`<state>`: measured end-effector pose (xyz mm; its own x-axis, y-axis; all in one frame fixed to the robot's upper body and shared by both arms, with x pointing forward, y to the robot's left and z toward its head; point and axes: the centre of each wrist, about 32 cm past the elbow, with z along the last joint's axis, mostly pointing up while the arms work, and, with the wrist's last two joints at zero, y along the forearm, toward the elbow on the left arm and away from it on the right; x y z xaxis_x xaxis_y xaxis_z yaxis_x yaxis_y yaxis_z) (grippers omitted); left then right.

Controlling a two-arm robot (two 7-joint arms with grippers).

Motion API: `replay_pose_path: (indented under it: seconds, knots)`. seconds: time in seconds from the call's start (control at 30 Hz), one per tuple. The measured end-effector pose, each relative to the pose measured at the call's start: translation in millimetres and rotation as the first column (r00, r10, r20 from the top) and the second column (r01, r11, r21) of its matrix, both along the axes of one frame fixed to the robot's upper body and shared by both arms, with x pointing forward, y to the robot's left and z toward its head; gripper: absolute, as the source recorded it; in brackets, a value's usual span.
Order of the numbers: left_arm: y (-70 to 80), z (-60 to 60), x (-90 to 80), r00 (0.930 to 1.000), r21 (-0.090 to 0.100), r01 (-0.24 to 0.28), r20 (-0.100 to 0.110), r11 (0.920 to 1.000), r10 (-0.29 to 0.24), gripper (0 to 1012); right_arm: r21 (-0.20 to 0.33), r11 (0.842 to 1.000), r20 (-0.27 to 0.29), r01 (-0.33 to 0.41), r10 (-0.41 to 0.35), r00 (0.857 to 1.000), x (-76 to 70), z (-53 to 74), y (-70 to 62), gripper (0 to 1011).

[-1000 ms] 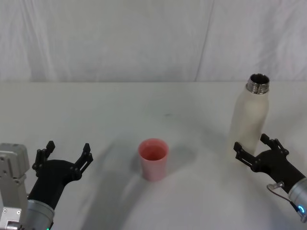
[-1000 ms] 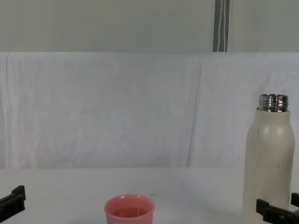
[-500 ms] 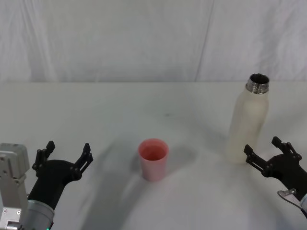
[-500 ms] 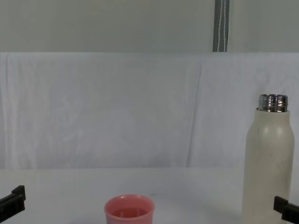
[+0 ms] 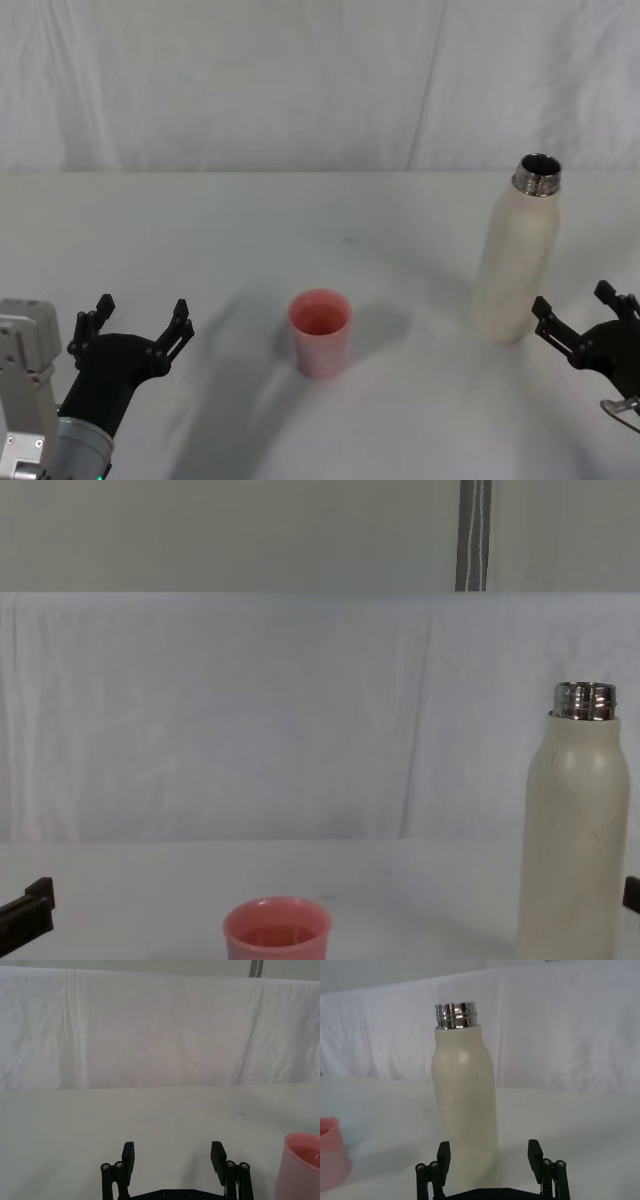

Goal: Grasp the thermos with one hand and pour water into the cup lid.

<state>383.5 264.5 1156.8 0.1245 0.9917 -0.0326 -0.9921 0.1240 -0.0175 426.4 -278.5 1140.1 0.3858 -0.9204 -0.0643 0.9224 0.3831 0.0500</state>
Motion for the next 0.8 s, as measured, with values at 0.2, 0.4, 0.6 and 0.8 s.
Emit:
replay_pose_path:
  seconds: [0.2, 0.4, 0.6, 0.8]
  knots:
    - [0.0, 0.0, 0.0, 1.0, 0.0, 0.0, 0.0, 1.0, 0.0, 1001, -0.041, 0.999, 0.027, 0.033, -0.032, 0.999, -7.4, 4.9, 1.4, 1000]
    - [0.0, 0.0, 0.0, 1.0, 0.0, 0.0, 0.0, 1.0, 0.0, 1001, -0.062, 0.997, 0.037, 0.053, -0.051, 0.998, -12.0, 6.6, 2.3, 1000]
    - [0.0, 0.0, 0.0, 1.0, 0.0, 0.0, 0.0, 1.0, 0.0, 1001, -0.084, 0.994, 0.043, 0.064, -0.06, 0.997, -16.6, 8.8, 4.9, 1000]
    - [0.0, 0.0, 0.0, 1.0, 0.0, 0.0, 0.0, 1.0, 0.0, 1001, -0.108, 0.992, 0.049, 0.069, -0.064, 0.997, -21.0, 11.7, 9.2, 1000]
